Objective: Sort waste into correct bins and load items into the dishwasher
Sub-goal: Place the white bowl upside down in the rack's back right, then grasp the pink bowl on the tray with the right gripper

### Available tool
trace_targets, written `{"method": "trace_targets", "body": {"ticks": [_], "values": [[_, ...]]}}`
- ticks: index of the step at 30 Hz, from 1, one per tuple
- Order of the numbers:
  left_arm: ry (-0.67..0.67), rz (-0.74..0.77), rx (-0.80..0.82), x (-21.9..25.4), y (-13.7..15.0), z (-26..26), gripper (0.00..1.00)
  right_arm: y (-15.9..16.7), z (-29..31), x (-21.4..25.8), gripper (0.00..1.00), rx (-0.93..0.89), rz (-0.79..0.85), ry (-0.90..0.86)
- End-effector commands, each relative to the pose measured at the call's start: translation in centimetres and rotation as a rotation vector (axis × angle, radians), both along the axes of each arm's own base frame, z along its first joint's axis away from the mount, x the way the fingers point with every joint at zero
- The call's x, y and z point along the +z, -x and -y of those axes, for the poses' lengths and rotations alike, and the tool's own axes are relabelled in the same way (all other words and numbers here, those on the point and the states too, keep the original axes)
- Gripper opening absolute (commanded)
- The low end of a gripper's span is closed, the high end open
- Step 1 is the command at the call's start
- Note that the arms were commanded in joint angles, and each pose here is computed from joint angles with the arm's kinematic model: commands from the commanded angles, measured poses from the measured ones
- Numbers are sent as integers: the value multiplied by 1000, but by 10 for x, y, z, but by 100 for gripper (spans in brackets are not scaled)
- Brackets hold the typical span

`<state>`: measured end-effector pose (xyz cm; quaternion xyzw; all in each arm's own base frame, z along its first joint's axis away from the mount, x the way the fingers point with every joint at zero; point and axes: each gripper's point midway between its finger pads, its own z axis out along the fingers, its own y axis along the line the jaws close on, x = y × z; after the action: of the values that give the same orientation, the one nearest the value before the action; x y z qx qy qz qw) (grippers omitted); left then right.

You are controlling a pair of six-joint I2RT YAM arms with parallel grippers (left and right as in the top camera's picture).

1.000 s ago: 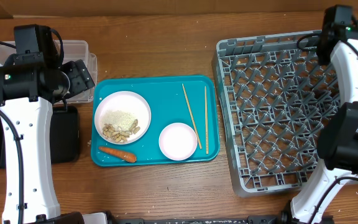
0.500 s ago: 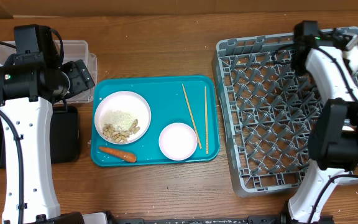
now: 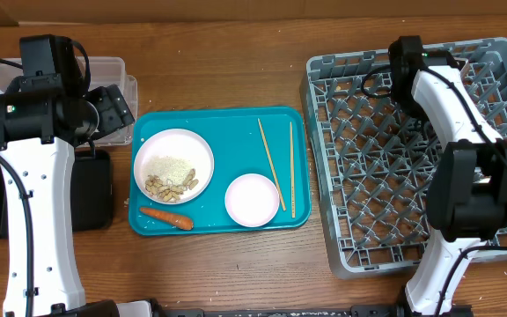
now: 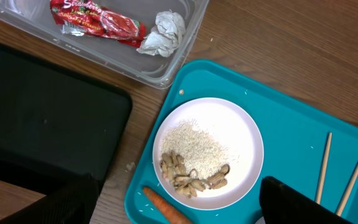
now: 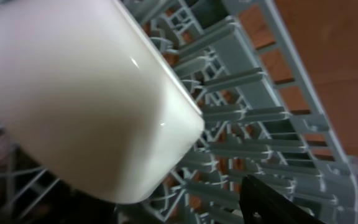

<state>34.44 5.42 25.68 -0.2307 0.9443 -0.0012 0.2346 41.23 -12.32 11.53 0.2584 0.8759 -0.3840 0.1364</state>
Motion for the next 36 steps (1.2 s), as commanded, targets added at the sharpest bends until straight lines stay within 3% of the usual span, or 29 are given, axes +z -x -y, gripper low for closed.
{"method": "trace_targets", "body": {"ticks": [1, 4, 8, 11, 15, 22, 30, 36], "values": [[-5, -2, 9, -1, -1, -3, 85, -21, -29, 64, 69, 76, 216, -179], [-5, -2, 9, -1, -1, -3, 85, -38, -94, 113, 83, 347, 320, -513], [-5, 1, 9, 0, -2, -3, 85, -25, -194, 141, 84, 702, 316, -965], [-6, 3, 9, 0, -2, -3, 86, 0, -244, 136, 84, 828, 212, -1124], [-6, 6, 9, 0, -3, -3, 87, 33, -286, 110, 84, 937, 38, -1138], [-6, 8, 9, 0, -3, -3, 87, 106, -347, 24, 84, 1021, -274, -1124], [-5, 4, 9, 0, -2, -3, 87, 144, -374, -42, 76, 1100, -354, -1120], [-5, 1, 9, 0, -2, -3, 88, 154, -381, -70, 59, 1157, -349, -1085]]}}
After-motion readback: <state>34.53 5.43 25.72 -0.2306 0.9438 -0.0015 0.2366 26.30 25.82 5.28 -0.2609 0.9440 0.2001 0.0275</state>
